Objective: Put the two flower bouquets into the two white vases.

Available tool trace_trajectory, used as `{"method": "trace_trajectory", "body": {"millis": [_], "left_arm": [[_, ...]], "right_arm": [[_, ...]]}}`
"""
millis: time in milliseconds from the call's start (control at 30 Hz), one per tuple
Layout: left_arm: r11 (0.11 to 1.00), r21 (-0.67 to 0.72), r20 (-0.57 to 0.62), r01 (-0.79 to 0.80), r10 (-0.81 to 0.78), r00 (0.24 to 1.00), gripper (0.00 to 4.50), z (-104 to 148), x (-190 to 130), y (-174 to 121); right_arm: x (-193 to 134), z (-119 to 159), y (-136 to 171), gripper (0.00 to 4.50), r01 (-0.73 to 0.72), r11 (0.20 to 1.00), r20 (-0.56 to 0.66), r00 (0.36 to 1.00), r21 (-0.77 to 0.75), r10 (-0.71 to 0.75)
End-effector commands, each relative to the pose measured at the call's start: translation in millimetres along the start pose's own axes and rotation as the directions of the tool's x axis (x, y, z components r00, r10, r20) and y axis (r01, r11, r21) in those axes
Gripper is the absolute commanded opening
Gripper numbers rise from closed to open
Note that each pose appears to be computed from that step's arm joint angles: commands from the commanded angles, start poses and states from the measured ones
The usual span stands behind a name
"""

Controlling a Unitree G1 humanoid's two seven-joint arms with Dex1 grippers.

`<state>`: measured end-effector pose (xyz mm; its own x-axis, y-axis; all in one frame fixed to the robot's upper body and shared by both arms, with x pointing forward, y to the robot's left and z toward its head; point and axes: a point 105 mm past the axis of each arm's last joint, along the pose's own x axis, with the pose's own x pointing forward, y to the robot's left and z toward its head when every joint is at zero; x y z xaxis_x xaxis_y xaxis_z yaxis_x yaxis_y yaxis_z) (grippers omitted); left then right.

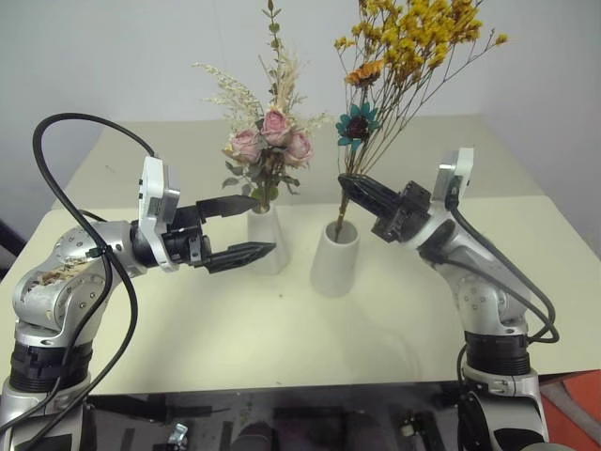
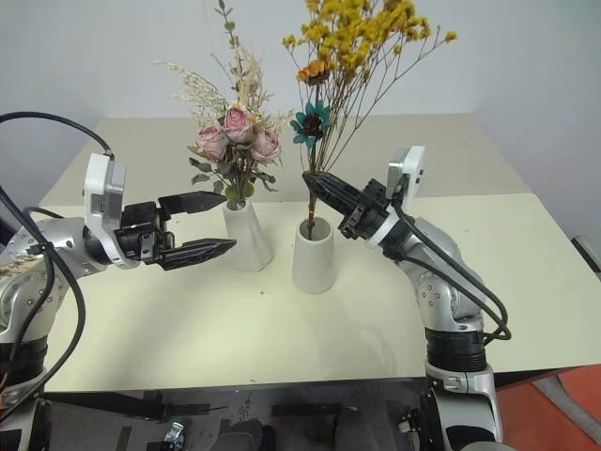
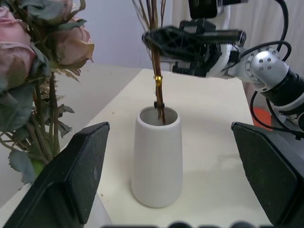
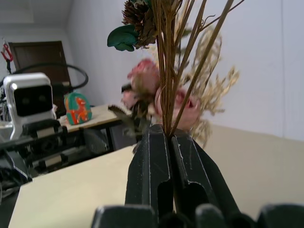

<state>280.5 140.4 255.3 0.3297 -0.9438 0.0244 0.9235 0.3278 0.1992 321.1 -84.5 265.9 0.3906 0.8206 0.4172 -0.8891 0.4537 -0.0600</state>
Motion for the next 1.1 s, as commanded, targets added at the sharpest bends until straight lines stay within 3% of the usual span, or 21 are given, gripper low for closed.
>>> {"method": "trace_trajectory", "body": {"millis": [33,300,400,767,1100], "left_arm": [[0.999,0.041,0.013,-0.006,0.005,1.0,4.5,11.0,-4.3,-2.5],[0.999,0.043,0.013,-0.005,0.004,1.0,4.5,11.8,-4.9,-3.4],[0.999,0.045,0.012,-0.005,0.004,1.0,4.5,12.6,-6.0,-2.7],[0.999,0.05,0.013,-0.004,0.003,1.0,4.5,13.6,-5.9,-1.3],[0.998,0.054,0.014,-0.015,0.015,1.0,4.5,13.7,-8.3,-2.3]], "right_arm": [[2.6,4.1,3.6,0.04,-0.011,0.998,0.025,1.0,-0.06,0.012],[-3.9,-16.2,3.4,0.04,-0.005,0.996,-0.012,1.0,-0.089,0.004],[-5.8,-17.4,3.4,0.74,0.0,0.995,-0.01,1.0,-0.096,-0.001],[-12.7,-11.3,1.7,4.42,0.012,0.993,0.021,1.0,-0.12,-0.009],[-51.4,-7.2,-14.1,4.47,0.067,0.987,-0.033,0.997,-0.147,-0.072]]}}
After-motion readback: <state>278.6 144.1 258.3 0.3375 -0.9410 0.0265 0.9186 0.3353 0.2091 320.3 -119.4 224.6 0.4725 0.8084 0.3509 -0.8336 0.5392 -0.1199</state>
